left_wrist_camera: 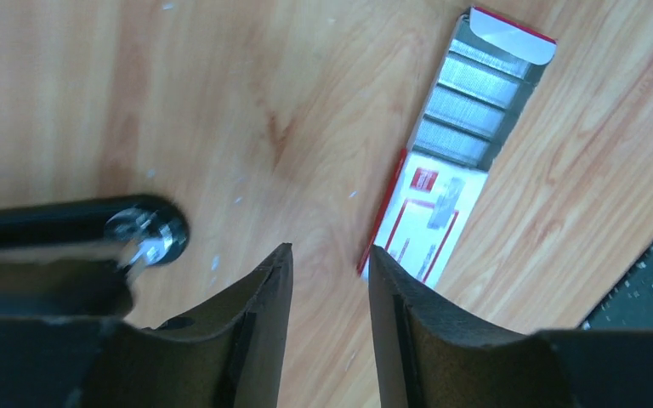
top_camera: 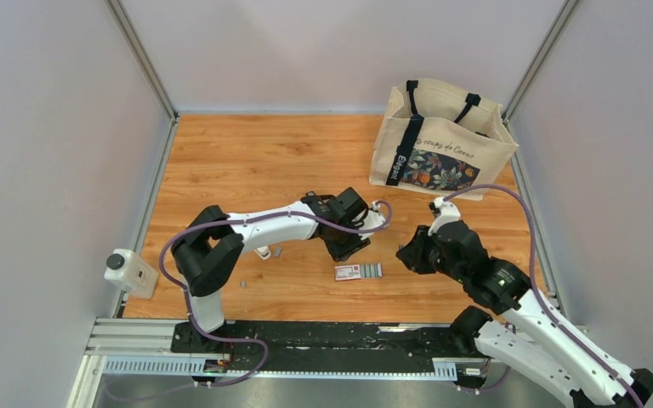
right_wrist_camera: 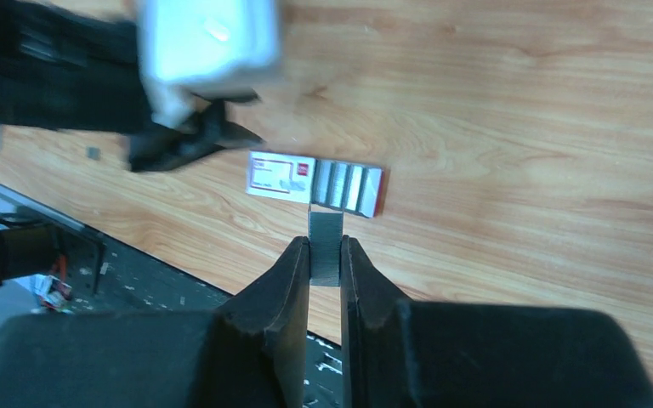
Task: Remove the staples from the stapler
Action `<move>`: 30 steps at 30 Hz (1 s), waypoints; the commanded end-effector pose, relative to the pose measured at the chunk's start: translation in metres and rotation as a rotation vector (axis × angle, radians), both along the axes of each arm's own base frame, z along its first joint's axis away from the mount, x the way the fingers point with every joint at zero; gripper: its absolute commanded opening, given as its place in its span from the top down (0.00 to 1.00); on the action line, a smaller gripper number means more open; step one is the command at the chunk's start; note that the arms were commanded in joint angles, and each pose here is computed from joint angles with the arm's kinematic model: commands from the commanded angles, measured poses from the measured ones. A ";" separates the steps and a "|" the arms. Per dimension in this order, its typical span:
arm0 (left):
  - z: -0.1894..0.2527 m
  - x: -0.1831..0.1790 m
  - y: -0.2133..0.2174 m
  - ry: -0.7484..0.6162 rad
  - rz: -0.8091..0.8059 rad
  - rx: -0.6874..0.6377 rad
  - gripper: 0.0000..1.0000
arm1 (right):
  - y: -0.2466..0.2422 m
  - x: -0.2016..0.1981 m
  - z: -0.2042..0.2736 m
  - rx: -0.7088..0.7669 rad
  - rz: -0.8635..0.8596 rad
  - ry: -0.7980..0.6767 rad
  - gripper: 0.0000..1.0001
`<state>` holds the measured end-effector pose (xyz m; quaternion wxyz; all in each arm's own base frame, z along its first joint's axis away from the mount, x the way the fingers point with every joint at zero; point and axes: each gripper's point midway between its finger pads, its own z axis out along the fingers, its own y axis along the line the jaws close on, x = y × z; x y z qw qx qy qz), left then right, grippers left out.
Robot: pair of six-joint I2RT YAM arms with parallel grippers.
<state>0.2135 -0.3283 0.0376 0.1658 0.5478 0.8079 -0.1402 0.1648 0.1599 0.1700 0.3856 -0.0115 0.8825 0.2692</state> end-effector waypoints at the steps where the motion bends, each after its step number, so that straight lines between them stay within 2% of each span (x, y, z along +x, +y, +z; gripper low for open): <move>1: 0.087 0.041 0.013 -0.122 0.092 -0.137 0.52 | 0.019 0.009 -0.025 -0.049 0.062 0.048 0.85; 2: 0.109 0.045 0.021 -0.138 0.108 -0.164 0.39 | 0.021 0.010 -0.032 -0.070 0.072 0.067 0.85; 5: 0.151 0.060 0.054 -0.154 0.182 -0.247 0.19 | 0.032 0.013 -0.052 -0.124 0.096 0.138 0.92; 8: 0.185 0.072 0.096 -0.203 0.280 -0.318 0.19 | 0.047 0.014 -0.063 -0.174 0.115 0.164 0.93; 10: 0.197 0.070 0.108 -0.223 0.295 -0.348 0.19 | 0.055 0.014 -0.069 -0.203 0.124 0.170 0.93; 14: 0.204 0.061 0.135 -0.272 0.320 -0.329 0.18 | 0.063 0.015 -0.082 -0.261 0.111 0.200 0.94; 22: 0.194 0.050 0.146 -0.243 0.342 -0.328 0.17 | 0.079 0.024 -0.086 -0.285 0.084 0.198 0.92; 30: 0.198 0.047 0.157 -0.276 0.351 -0.315 0.16 | 0.092 0.022 -0.102 -0.328 0.104 0.240 0.91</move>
